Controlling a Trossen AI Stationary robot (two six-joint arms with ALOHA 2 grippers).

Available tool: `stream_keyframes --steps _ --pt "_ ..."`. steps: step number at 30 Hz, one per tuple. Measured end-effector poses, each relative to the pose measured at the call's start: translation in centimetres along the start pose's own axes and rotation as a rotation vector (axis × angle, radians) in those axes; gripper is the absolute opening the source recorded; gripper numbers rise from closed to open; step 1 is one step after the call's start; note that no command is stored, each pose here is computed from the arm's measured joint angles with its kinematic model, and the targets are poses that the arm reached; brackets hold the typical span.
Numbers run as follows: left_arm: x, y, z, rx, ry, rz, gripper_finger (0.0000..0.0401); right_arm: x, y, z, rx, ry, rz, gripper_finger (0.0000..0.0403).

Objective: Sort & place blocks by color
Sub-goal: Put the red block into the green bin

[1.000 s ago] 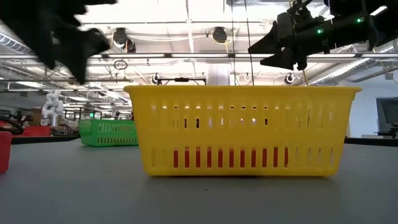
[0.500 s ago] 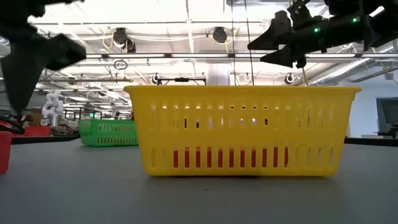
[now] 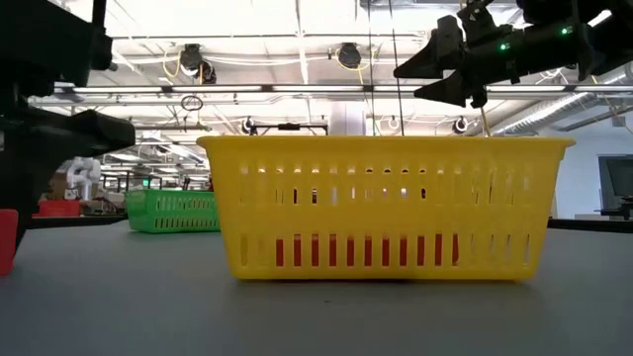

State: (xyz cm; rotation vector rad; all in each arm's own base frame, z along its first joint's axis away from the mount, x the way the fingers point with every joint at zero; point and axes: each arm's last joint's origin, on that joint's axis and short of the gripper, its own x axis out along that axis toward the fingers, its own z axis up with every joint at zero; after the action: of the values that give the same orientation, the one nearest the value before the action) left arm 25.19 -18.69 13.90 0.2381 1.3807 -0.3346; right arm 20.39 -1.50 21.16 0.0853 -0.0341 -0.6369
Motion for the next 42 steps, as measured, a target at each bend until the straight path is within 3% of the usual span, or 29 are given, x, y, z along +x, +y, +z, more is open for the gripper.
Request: stream_keyframes --steps 4,11,18,27,37,39,42 --pt "-0.5 0.4 0.1 0.008 -0.020 -0.001 0.0126 0.0 0.0 0.0 -0.002 0.002 -0.001 0.0377" --pt "-4.4 2.1 0.4 -0.033 -0.176 0.038 0.0127 0.0 0.0 0.0 -0.006 0.002 -0.002 0.0377" --pt "-8.2 4.3 2.3 -0.074 -0.496 0.076 0.0127 0.0 0.0 0.0 -0.011 0.000 -0.003 0.0377" --pt "-7.4 6.9 5.0 -0.129 -0.687 0.116 0.0127 0.0 0.0 0.0 -0.012 0.000 -0.003 0.0377" --pt "-5.0 7.4 6.1 -0.110 -0.681 0.084 0.0127 0.1 -0.2 0.0 -0.019 -0.001 -0.016 0.0377" --pt "-5.1 7.4 6.1 -0.119 -0.687 0.080 0.0153 0.2 -0.3 0.0 -0.019 0.005 -0.022 0.0377" --pt "-5.2 7.5 6.2 -0.143 -0.697 0.073 0.0234 0.2 -0.4 0.0 -0.008 0.004 -0.023 0.0377"
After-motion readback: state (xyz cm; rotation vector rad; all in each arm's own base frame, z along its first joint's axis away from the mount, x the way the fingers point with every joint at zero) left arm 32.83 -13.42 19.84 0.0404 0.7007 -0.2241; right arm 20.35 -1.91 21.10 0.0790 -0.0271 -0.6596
